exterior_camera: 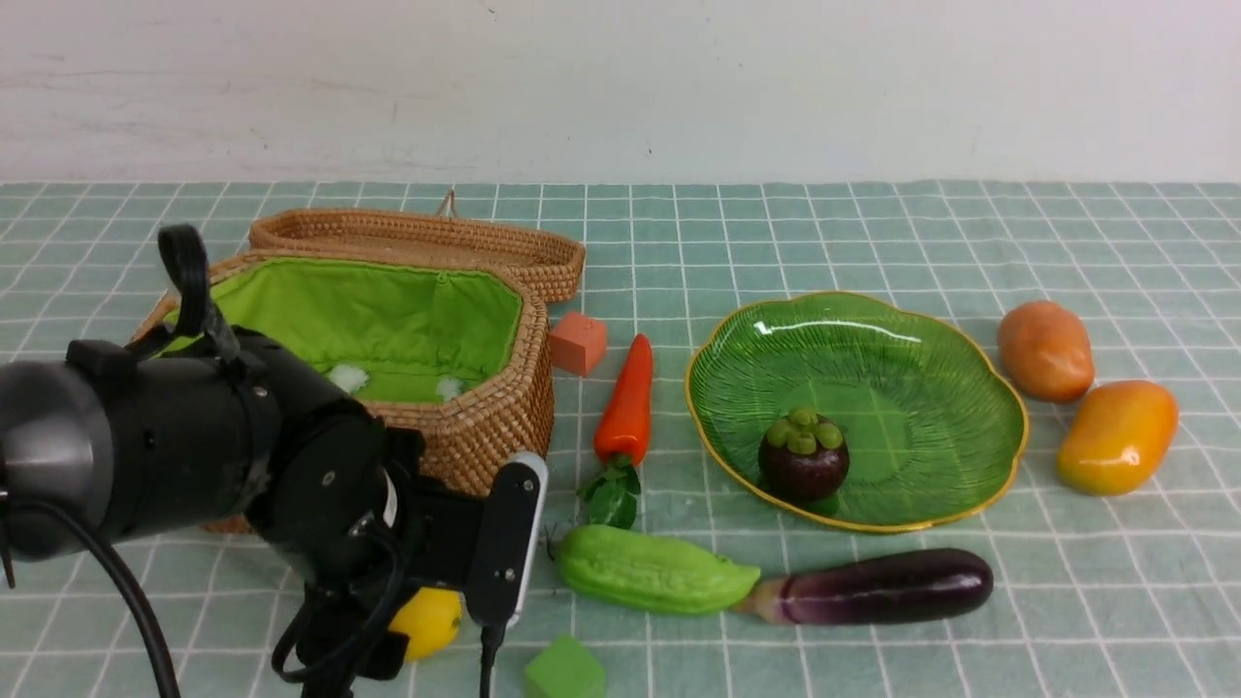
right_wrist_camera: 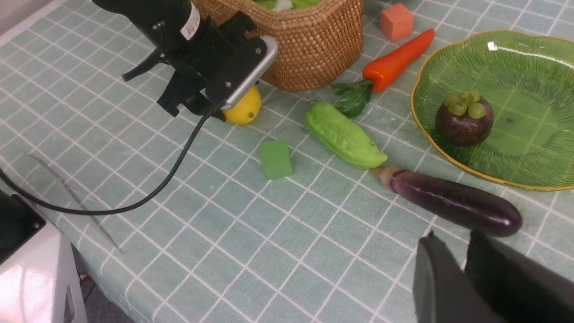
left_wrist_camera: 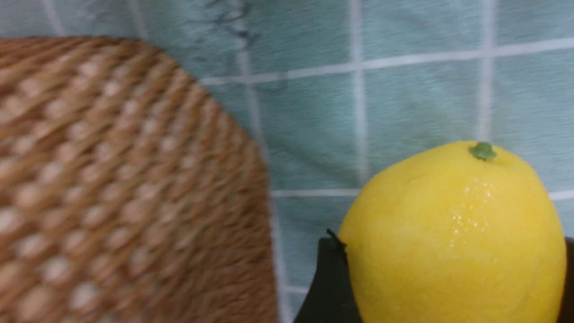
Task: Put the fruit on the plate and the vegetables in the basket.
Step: Grab a lemon with your left arm and place it on the plate on the right
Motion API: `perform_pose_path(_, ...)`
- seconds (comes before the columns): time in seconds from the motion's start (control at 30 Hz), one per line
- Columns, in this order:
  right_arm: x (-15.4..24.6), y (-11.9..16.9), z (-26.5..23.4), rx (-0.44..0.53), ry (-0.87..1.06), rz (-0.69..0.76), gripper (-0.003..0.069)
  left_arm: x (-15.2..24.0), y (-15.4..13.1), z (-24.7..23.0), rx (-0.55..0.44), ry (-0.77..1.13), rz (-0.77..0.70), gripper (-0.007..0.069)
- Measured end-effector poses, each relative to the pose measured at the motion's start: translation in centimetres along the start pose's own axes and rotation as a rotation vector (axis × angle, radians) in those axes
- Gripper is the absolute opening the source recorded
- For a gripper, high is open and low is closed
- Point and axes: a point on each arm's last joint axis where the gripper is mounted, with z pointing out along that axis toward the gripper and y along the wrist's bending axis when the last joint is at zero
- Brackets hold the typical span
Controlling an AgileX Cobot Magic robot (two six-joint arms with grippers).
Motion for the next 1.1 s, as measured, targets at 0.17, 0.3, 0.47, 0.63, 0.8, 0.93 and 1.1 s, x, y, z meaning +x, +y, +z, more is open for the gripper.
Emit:
perform_pose_path(0.17, 0.0, 0.0, 0.0, -0.004, 0.0, 0.001, 0.0108, -0.7, -0.6, -0.3, 0.028, -0.002, -0.047, 0.0542)
perform_pose_path(0.3, 0.0, 0.1, 0.0, -0.008, 0.0, 0.004, 0.0108, -0.7, -0.8, -0.5, 0.04, -0.011, -0.115, 0.0542)
perform_pose_path(0.47, 0.0, 0.1, 0.0, -0.008, -0.004, 0.004, 0.0108, -0.8, -0.8, -0.5, 0.04, -0.013, -0.137, 0.0542)
perform_pose_path(0.63, 0.0, 0.1, 0.0, -0.012, -0.005, -0.018, 0.0108, -0.8, -0.8, -0.5, 0.048, -0.018, -0.153, 0.0616)
perform_pose_path(0.8, -0.1, 0.1, 0.0, -0.012, -0.01, -0.018, 0.0108, -0.9, -1.2, -0.2, 0.081, -0.018, -0.174, 0.0666)
perform_pose_path(0.93, -0.1, 0.1, 0.0, -0.012, -0.01, -0.018, 0.0108, -0.9, -1.3, 0.4, 0.101, -0.009, -0.174, 0.063)
perform_pose_path(1.1, -0.1, 0.1, 0.0, -0.012, -0.01, -0.018, 0.0108, -1.0, -1.4, 0.6, 0.105, -0.006, -0.21, 0.0553)
